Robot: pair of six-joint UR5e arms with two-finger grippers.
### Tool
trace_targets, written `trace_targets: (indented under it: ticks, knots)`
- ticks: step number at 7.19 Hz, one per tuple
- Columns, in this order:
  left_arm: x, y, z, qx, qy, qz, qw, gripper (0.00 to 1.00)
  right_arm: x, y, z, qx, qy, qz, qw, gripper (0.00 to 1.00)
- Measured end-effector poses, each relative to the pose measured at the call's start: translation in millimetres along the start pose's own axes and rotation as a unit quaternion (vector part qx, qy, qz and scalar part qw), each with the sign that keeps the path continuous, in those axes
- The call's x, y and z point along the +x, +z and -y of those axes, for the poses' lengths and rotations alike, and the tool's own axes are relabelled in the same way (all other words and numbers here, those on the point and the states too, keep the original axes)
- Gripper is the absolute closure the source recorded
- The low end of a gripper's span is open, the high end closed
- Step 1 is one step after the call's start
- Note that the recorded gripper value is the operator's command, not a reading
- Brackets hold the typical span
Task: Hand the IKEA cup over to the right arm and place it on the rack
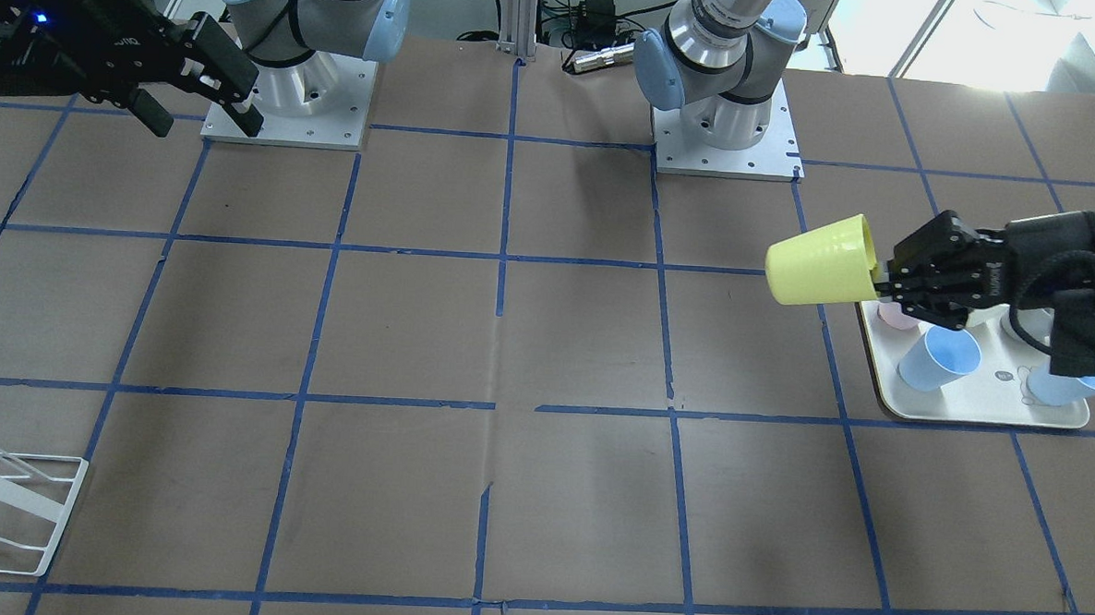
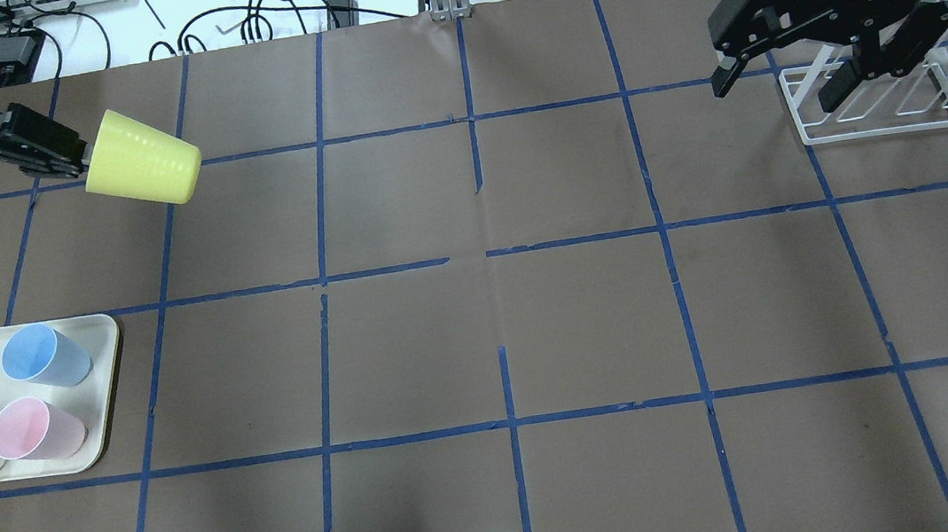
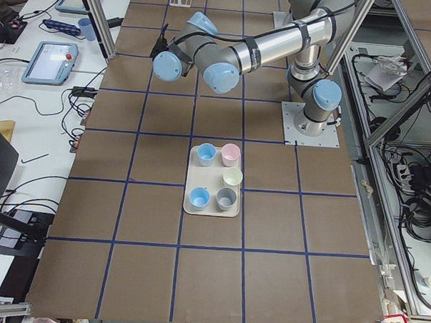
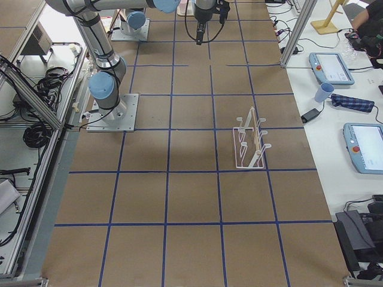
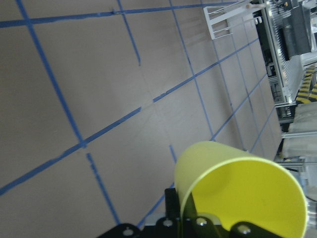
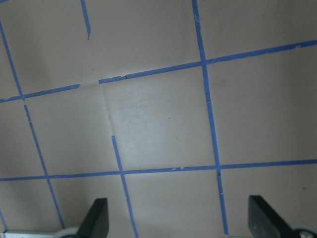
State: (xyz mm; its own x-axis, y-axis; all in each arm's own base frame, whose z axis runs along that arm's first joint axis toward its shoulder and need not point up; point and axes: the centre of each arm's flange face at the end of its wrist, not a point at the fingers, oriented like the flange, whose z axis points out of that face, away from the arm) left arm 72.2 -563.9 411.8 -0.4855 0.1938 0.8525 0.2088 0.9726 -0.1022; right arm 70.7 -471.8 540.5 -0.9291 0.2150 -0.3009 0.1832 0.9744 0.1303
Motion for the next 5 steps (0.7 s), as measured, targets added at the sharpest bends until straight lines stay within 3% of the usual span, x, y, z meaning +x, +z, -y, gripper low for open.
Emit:
trace_targets:
  ticks: [1, 2, 5]
  knots:
    - [15, 28, -7, 0.023, -0.033, -0.046, 0.9981, 1.0, 19, -7, 0, -0.019, 0.04, 0.049, 0.9978, 0.0]
    - [32, 60, -10, 0.049, -0.051, -0.09, 0.9934, 1.0, 40, -13, 2, -0.033, 0.077, 0.099, 0.9915, 0.0]
    - [97, 183, -14, 0.091, -0.054, -0.192, 0.9756, 1.0, 83, -23, 4, -0.062, 0.156, 0.24, 0.9561, 0.0]
